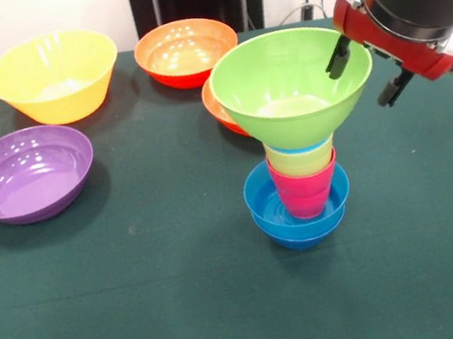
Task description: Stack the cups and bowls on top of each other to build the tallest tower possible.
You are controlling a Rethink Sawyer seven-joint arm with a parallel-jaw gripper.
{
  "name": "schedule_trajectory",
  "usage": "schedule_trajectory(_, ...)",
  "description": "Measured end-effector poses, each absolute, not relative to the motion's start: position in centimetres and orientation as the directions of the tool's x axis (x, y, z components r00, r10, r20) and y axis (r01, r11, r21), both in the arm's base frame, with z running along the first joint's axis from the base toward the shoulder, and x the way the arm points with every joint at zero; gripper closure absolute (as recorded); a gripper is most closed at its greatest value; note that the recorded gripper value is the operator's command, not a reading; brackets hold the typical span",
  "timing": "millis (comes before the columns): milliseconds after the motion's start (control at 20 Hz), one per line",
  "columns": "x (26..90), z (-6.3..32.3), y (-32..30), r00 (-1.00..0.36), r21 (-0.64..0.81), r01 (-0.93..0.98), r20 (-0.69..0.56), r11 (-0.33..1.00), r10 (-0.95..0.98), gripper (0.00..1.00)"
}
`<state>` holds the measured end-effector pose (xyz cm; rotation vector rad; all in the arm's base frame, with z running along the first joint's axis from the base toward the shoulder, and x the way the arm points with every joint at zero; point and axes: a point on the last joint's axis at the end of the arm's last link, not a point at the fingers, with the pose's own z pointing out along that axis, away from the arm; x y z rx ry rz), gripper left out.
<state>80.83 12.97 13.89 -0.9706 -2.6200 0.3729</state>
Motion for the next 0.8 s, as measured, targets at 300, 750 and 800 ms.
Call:
schedule_trajectory(300,81.5,14.1,12.9,-0.723,-0.335,0.588,0.189,0.736,0.664,0.0)
schedule_trajectory(750,82.1,12.4,13.1,-0.732,-0.327,0.587,0.177,0.741,0.658,0.0)
schedule_trajectory(800,82.2,12.2,13.1,-0.732,-0.327,0.587,0.177,0.741,0.658,0.0)
